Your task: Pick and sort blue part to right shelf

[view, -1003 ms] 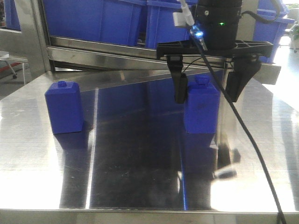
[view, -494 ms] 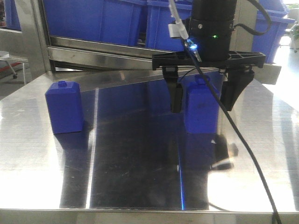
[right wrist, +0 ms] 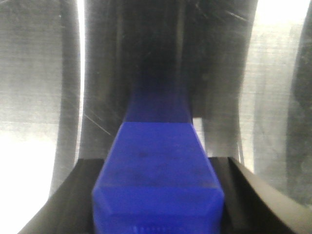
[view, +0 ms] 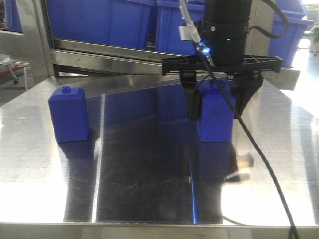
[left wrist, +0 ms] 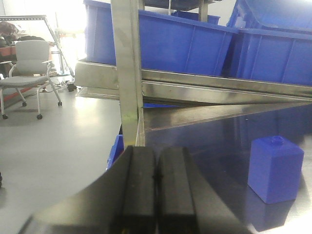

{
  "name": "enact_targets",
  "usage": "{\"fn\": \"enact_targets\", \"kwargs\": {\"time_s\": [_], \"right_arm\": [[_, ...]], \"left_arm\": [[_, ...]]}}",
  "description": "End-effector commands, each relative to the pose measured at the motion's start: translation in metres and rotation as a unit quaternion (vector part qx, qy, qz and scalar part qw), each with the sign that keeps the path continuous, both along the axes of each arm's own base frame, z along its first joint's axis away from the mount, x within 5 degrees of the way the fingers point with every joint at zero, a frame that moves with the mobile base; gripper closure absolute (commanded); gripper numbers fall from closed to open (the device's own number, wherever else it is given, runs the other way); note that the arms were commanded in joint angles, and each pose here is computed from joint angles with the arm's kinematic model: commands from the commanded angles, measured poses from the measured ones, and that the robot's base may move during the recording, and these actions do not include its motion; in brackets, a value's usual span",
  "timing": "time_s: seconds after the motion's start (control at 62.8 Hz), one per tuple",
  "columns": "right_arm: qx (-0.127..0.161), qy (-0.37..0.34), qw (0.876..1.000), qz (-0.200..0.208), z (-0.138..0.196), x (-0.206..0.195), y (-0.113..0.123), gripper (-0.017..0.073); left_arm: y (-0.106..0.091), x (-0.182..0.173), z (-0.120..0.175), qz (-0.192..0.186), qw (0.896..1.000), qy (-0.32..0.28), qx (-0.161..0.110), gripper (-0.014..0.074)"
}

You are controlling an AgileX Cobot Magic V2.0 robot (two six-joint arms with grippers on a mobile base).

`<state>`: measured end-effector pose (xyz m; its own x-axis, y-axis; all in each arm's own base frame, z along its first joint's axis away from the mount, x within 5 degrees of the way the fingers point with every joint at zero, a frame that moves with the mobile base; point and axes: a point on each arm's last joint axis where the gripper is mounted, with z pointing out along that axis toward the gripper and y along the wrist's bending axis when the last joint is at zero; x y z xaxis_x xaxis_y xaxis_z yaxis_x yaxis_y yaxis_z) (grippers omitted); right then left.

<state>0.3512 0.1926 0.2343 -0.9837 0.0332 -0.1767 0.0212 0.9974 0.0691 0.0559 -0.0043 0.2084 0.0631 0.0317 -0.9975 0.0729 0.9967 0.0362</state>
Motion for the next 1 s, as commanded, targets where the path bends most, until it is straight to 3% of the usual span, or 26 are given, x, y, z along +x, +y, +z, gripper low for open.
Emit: {"fn": "enact_targets", "kwargs": {"time_s": [0.0, 0.191, 0.334, 0.589, 0.812, 0.988], "right_arm": [[0.030, -0.070, 0.997, 0.003, 0.049, -0.006, -0.006, 0.0180], [0.023, -0.136, 0.989, 0.050, 0.082, -0.021, -0.036, 0.0180], [0.031, -0.179, 0.982, 0.059, 0.083, -0.040, -0.068, 0.0180], [0.027, -0.276, 0.956, 0.091, 0.083, -0.080, -0.126, 0.0180], [-0.008, -0.379, 0.924, 0.042, 0.079, -0.115, -0.172, 0.0180], [-0.016, -0.487, 0.873, 0.018, 0.081, -0.149, -0.181, 0.0180]], "left_arm": [[0.000, -0.001, 0.001, 0.000, 0.999, -0.042, -0.006, 0.0459], [0.000, -0.001, 0.001, 0.000, 0.999, -0.042, -0.006, 0.0459], [0.000, -0.001, 0.001, 0.000, 0.999, -0.042, -0.006, 0.0459], [0.000, -0.001, 0.001, 0.000, 0.999, -0.042, -0.006, 0.0459], [0.000, -0.001, 0.001, 0.000, 0.999, -0.042, -0.006, 0.0459], [0.000, -0.001, 0.001, 0.000, 0.999, -0.042, -0.006, 0.0459]]}}
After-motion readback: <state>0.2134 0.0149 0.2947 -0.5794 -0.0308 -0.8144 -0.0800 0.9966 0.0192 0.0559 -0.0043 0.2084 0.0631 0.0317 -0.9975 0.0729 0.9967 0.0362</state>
